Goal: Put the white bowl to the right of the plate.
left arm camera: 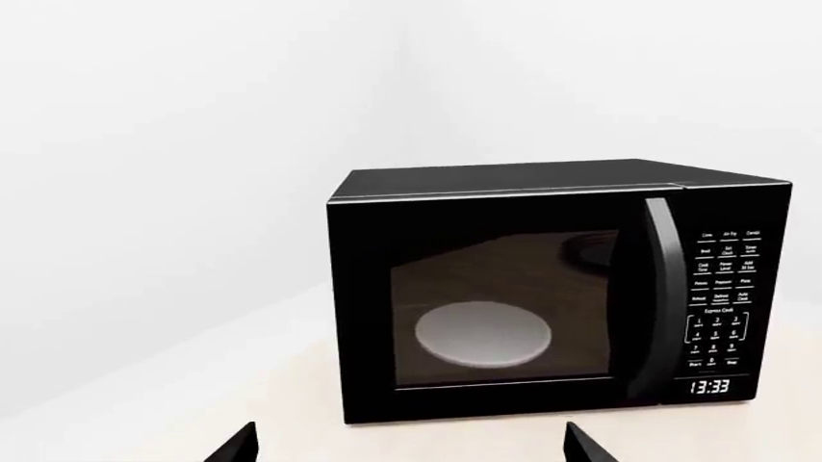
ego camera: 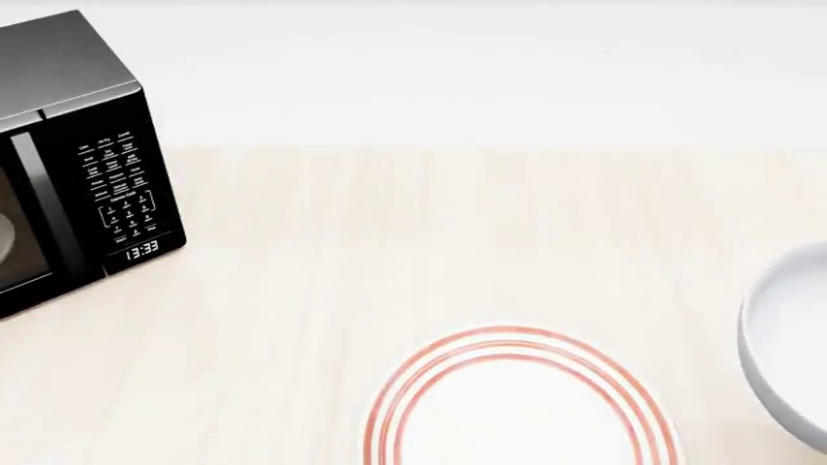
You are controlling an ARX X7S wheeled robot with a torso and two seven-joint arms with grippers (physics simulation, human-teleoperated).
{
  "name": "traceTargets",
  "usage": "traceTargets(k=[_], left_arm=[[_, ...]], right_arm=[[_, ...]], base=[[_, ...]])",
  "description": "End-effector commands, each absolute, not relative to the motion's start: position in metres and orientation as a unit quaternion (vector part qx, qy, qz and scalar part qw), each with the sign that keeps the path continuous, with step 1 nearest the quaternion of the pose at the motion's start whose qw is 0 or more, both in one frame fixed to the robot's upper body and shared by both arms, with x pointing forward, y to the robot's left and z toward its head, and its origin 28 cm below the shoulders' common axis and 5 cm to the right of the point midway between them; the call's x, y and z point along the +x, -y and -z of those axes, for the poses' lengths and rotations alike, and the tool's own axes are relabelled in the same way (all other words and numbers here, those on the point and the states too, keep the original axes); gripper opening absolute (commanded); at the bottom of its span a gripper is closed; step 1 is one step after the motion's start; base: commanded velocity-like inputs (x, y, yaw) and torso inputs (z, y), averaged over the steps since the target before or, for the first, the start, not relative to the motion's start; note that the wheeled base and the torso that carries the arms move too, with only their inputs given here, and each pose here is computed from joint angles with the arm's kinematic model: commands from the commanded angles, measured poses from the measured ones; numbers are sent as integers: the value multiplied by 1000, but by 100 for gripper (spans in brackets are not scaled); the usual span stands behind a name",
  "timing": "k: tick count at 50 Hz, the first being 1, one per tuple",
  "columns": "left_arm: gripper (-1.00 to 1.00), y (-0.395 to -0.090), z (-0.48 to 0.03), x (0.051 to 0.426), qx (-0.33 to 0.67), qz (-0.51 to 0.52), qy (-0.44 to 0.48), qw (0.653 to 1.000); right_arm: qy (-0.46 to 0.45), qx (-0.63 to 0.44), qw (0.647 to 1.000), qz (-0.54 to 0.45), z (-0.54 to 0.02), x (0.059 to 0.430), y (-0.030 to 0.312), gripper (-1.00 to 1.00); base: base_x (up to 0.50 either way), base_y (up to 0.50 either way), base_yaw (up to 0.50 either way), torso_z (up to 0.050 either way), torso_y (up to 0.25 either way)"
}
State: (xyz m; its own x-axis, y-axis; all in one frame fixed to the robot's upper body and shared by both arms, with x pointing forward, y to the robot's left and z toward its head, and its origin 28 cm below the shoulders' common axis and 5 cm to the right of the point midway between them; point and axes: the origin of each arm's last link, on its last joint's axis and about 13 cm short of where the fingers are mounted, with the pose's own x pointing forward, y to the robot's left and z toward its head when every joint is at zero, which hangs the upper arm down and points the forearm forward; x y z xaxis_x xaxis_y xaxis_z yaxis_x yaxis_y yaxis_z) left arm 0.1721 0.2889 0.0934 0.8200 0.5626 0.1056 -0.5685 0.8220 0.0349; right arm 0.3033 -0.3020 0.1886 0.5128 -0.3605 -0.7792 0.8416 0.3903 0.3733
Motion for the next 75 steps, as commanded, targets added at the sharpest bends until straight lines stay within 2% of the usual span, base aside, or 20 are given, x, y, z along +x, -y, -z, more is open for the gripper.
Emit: traceTargets(k=[1, 31, 54, 55, 68, 75], left_arm=[[100, -288, -93, 173, 35, -296, 44, 954], [100, -288, -93, 172, 35, -294, 44, 954], [100, -287, -93, 172, 37, -294, 45, 954], [100, -287, -93, 172, 37, -294, 45, 954], [100, -287, -92, 172, 37, -293, 45, 954], [100, -286, -92, 173, 39, -292, 44, 955]], right_arm=[[-290, 396, 778, 392, -181, 291, 313, -100], [-309, 392, 764, 408, -156, 286, 321, -100], [-300, 385, 775, 401, -148, 288, 323, -100], [-299, 382, 776, 402, -148, 288, 323, 100], [-294, 376, 784, 397, -148, 286, 320, 100], [-236, 348, 808, 413, -173, 272, 314, 100]], base=[[0, 0, 0, 0, 0], [0, 0, 0, 1, 1], [0, 0, 0, 0, 0], [0, 0, 0, 0, 0], [0, 0, 0, 0, 0], [0, 0, 0, 0, 0]])
